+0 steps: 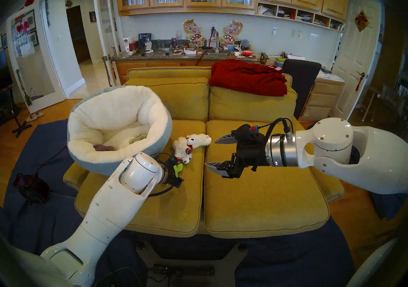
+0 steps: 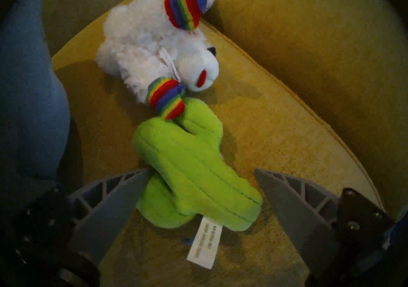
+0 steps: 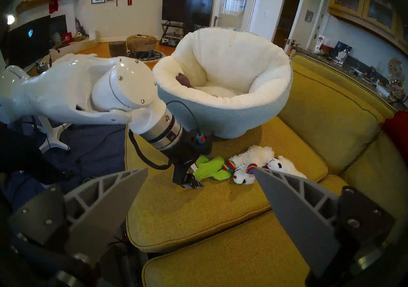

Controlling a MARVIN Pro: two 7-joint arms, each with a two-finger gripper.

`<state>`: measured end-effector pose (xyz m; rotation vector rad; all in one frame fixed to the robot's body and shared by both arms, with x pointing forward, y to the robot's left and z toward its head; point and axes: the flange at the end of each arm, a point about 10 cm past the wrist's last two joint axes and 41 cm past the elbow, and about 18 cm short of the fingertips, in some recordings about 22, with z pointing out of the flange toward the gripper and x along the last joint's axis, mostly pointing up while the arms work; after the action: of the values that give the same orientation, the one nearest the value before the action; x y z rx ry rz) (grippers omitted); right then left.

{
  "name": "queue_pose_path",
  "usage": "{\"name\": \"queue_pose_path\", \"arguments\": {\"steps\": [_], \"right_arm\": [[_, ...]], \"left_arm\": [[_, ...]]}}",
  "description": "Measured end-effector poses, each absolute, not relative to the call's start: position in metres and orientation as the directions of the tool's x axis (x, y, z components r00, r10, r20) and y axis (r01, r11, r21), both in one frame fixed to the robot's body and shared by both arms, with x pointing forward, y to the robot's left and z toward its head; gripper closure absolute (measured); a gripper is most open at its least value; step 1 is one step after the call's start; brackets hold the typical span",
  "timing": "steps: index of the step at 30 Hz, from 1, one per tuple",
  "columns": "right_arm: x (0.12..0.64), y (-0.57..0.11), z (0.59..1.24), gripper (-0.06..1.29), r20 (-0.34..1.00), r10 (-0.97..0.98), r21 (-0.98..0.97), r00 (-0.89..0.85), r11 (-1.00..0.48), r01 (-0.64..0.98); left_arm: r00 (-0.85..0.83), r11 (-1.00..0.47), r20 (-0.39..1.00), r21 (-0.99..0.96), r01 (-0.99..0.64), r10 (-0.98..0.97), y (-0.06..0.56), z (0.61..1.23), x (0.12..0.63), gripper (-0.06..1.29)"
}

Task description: Put toys into dog bed

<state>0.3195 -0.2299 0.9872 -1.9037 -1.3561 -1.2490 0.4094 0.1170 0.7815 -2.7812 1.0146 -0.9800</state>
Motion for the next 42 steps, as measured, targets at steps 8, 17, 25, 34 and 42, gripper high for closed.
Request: {"name": "queue_pose_path", "arguments": {"steps": [8,17,25,34,42], "right_arm": [[0.32,-0.23,0.987,-0.02,0.879,0.469,0.115,0.089,-0.389,0.914],[0.319,-0.23,0.987,-0.02,0.878,0.469,0.115,0.089,-0.389,0.914],[0.319,-0.23,0.987,-0.02,0.878,0.469,0.114,0.09,-0.389,0.914],[0.319,-0.23,0.987,-0.02,0.878,0.47,0.114,0.09,-0.389,0.914],[0.319,-0.23,0.987,-0.02,0.878,0.47,0.114,0.091,-0.389,0.914]], "left_arm": [[0.597,-0.795,0.555,-0.223,-0.564,-0.579,0.115,0.783,0.413,0.8],[0.562,-0.79,0.599,-0.212,-0.575,-0.57,0.111,0.804,0.406,1.11],[0.513,-0.778,0.654,-0.192,-0.598,-0.556,0.107,0.832,0.4,1.11],[0.455,-0.774,0.709,-0.204,-0.599,-0.539,0.117,0.868,0.396,1.13],[0.408,-0.797,0.756,-0.24,-0.555,-0.512,0.143,0.907,0.399,1.13]]}}
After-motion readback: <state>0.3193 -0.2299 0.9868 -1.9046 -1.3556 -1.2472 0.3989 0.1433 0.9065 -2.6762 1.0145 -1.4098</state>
